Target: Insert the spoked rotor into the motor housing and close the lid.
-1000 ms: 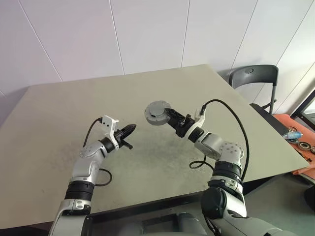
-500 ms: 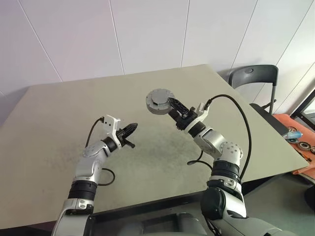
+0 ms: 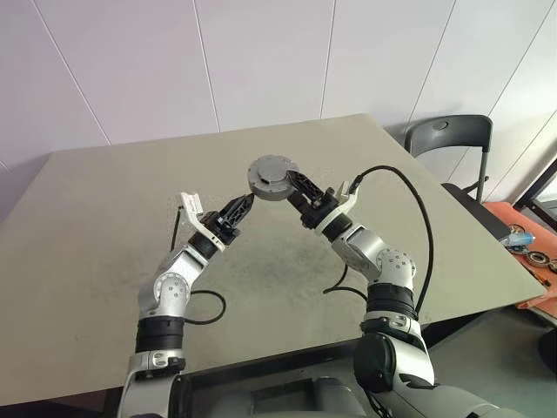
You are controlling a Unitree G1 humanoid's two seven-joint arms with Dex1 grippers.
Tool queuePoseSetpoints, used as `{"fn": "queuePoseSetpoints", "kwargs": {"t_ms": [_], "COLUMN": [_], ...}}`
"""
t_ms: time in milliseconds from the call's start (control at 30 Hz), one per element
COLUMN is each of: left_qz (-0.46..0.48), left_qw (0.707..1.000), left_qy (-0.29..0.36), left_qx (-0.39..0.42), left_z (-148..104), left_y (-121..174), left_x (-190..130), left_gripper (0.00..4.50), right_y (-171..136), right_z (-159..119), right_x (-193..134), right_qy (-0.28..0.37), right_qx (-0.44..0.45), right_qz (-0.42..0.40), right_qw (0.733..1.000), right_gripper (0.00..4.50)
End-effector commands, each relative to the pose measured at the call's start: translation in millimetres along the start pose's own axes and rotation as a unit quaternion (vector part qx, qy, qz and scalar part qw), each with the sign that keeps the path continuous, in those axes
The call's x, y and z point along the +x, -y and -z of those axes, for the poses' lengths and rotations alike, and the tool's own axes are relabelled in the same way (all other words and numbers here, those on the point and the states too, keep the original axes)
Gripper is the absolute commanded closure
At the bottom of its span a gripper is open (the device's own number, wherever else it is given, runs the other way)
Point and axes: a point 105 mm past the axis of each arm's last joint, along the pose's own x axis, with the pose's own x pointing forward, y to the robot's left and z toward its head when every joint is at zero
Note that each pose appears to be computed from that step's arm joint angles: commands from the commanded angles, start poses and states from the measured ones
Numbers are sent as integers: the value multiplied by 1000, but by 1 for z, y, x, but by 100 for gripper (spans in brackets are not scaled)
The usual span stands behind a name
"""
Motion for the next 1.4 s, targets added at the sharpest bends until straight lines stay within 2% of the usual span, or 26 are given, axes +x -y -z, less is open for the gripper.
{"fn": "queuePoseSetpoints", "kwargs": {"t_ms": [33, 167, 400, 633, 667, 833, 1167, 1233, 1267, 1400], "left_qz": [24, 30, 62, 41, 33, 28, 55, 66, 70, 63], "left_qw": [999, 999, 995, 987, 986, 985, 982, 980, 979, 976], "left_qy": [30, 30, 26, 74, 74, 69, 59, 63, 65, 77], "left_qx": [-9, -25, -74, -139, -144, -157, -170, -176, -179, -192], "left_z": [-20, -19, -14, -26, -25, -22, -18, -19, -20, -22], "left_y": [12, 16, 28, 20, 17, 16, 28, 32, 33, 30], "left_x": [3, 4, 10, 21, 21, 20, 20, 20, 20, 20], "left_gripper": [127, 0, 0, 0, 39, 175, 196, 197, 197, 197], "right_y": [-30, -30, -30, -29, -28, -27, -23, -24, -25, -24], "right_z": [13, 16, 27, 34, 34, 35, 38, 40, 40, 36], "right_x": [17, 18, 20, 20, 20, 19, 19, 19, 19, 19], "right_qy": [-22, -28, -53, -74, -74, -79, -83, -86, -85, -77], "right_qx": [1, 0, -6, -16, -18, -26, -48, -51, -52, -53], "right_qz": [-69, -70, -69, -64, -63, -58, -49, -55, -55, -51], "right_qw": [997, 997, 996, 995, 995, 995, 994, 994, 994, 994], "right_gripper": [245, 245, 245, 245, 245, 245, 245, 170, 150, 17]}}
